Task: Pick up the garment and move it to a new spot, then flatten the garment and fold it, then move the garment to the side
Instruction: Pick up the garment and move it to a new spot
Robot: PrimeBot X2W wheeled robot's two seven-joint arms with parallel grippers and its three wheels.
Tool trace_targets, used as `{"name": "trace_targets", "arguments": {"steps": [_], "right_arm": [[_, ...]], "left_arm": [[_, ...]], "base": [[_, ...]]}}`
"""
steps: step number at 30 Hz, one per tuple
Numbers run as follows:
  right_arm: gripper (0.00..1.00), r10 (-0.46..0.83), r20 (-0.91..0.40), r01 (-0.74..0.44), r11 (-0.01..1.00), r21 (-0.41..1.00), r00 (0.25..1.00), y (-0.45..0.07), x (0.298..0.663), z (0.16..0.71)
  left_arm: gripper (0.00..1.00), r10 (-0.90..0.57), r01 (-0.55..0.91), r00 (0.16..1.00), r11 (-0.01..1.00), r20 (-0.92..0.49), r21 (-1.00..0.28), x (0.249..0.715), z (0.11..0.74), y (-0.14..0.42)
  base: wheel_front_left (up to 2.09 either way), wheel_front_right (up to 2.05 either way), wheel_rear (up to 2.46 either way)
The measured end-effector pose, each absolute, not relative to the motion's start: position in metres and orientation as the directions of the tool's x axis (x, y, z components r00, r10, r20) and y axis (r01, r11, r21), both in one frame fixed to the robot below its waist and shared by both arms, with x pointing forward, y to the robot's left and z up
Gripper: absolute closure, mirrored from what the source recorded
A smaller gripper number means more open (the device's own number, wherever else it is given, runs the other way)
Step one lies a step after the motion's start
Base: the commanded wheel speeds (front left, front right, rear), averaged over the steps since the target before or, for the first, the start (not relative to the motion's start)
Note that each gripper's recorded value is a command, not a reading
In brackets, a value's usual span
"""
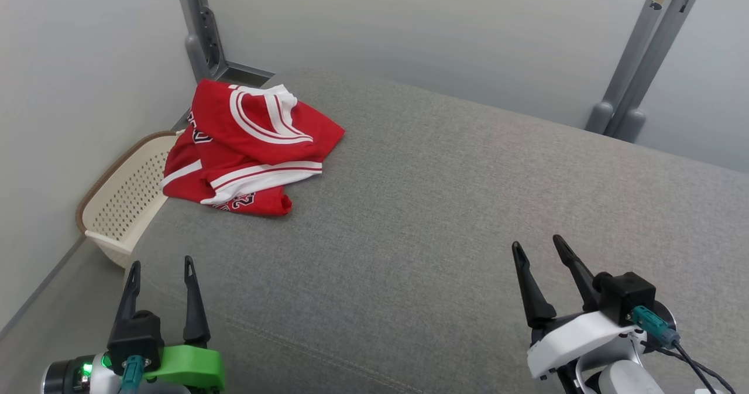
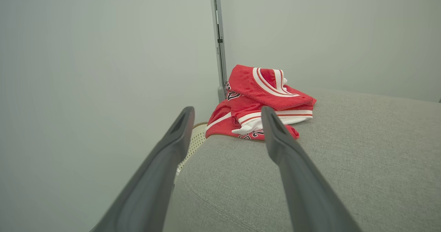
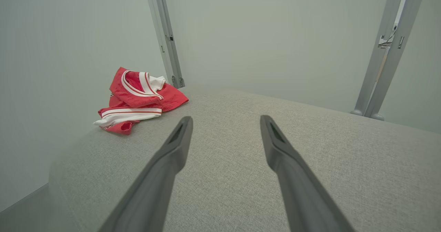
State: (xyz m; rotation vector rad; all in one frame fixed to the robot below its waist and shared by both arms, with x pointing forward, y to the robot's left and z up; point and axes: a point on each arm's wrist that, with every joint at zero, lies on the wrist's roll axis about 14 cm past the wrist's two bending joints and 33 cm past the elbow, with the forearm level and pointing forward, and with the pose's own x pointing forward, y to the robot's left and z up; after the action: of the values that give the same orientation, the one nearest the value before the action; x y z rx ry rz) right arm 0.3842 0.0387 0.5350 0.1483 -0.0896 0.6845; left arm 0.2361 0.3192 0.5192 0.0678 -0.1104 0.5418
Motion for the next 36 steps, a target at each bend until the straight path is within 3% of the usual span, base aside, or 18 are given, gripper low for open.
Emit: {"name": "trace_targets", "arguments": {"steps": [10,20,36], "right_arm": [[0.00,0.675,0.127,-0.687,0.718,0.112,0.727,0.063,0.384,0.533],[0.00,0.669,0.127,-0.681,0.724,0.113,0.732,0.061,0.384,0.533],[0.00,0.609,0.108,-0.618,0.777,0.119,0.786,0.032,0.388,0.528]], "left_arm": [[0.00,0.565,-0.572,0.817,0.820,0.113,0.035,0.223,0.516,0.330],[0.00,0.537,-0.544,0.833,0.839,0.132,0.021,0.229,0.523,0.327],[0.00,0.325,-0.380,0.884,0.919,0.336,0.110,0.309,0.629,0.331]], "base": [[0.00,0.00,0.00],[0.00,0.00,0.00],[0.00,0.00,0.00]]}}
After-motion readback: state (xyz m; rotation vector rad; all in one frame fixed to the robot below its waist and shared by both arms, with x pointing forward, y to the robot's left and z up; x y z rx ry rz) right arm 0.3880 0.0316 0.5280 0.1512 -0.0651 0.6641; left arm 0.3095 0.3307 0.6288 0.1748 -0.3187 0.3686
